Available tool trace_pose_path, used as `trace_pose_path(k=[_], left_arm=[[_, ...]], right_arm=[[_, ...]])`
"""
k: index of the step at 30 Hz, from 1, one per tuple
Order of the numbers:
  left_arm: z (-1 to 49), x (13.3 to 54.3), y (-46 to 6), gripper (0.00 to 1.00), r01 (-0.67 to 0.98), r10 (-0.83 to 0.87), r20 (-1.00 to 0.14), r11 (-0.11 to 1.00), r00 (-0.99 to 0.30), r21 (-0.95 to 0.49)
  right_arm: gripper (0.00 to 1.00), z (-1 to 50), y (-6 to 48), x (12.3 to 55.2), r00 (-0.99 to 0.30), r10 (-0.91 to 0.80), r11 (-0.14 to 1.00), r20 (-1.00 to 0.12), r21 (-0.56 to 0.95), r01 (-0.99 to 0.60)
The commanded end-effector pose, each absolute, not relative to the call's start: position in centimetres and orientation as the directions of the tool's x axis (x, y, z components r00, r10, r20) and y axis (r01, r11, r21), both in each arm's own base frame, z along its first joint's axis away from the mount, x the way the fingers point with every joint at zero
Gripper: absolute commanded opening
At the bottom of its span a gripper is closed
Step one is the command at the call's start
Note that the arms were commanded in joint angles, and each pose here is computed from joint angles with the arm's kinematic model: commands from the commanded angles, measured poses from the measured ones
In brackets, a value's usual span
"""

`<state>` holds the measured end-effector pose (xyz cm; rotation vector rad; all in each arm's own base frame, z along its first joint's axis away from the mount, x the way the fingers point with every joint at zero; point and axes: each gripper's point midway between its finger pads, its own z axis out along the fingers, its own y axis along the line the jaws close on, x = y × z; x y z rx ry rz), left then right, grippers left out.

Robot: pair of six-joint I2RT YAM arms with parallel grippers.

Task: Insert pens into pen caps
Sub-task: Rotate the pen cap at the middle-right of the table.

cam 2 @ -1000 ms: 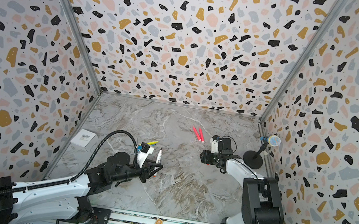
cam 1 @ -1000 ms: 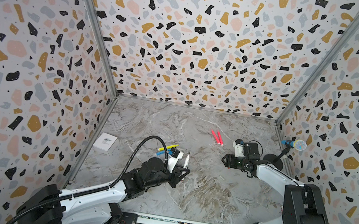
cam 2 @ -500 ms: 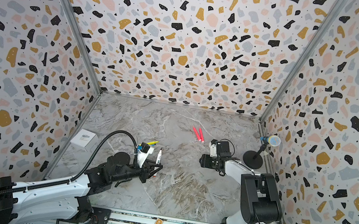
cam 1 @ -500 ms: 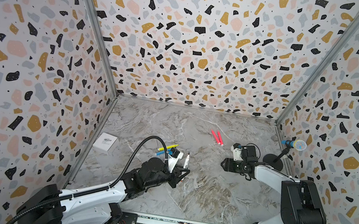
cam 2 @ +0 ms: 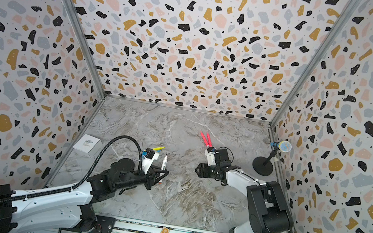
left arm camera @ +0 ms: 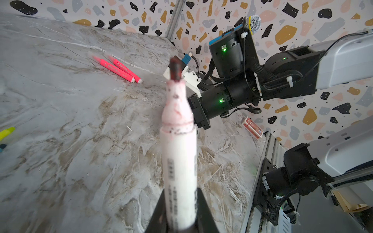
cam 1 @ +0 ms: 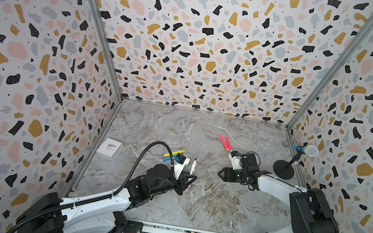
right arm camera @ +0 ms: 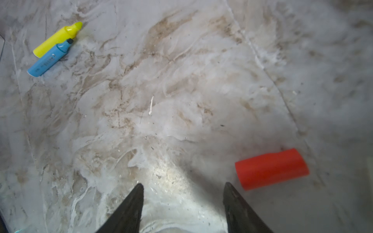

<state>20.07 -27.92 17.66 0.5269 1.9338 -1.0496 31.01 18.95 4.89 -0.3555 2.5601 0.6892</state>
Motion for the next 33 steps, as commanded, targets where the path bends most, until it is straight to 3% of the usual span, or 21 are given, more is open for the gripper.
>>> trace_pose_path(k=[1,9,16,33], left_arm=[[18.5,20.2,-27.6,0.00,0.687,-0.059,-0.849,0.558,-0.526,-0.465],[18.7,20.1,-27.3,0.00,0.688,-0.059,-0.852,0.562,-0.521,-0.460],[18.8,20.2,-27.3,0.00,0.689,-0.059,-0.854,0.563,-0.517,-0.456],[18.7,20.1,-27.0,0.00,0.685,-0.065,-0.854,0.567,-0.517,-0.458]], right_arm=[[0.63,8.9,19.5,34.0,-0.800,-0.128,0.837,-0.587,0.369,-0.405],[0.63,6.3,17.9,36.7,-0.830,-0.153,0.862,-0.536,0.338,-0.377],[0.62,4.0,17.1,35.4,-0.854,-0.156,0.878,-0.497,0.327,-0.350],[0.63,3.8,15.3,31.7,-0.863,-0.113,0.908,-0.492,0.302,-0.291]])
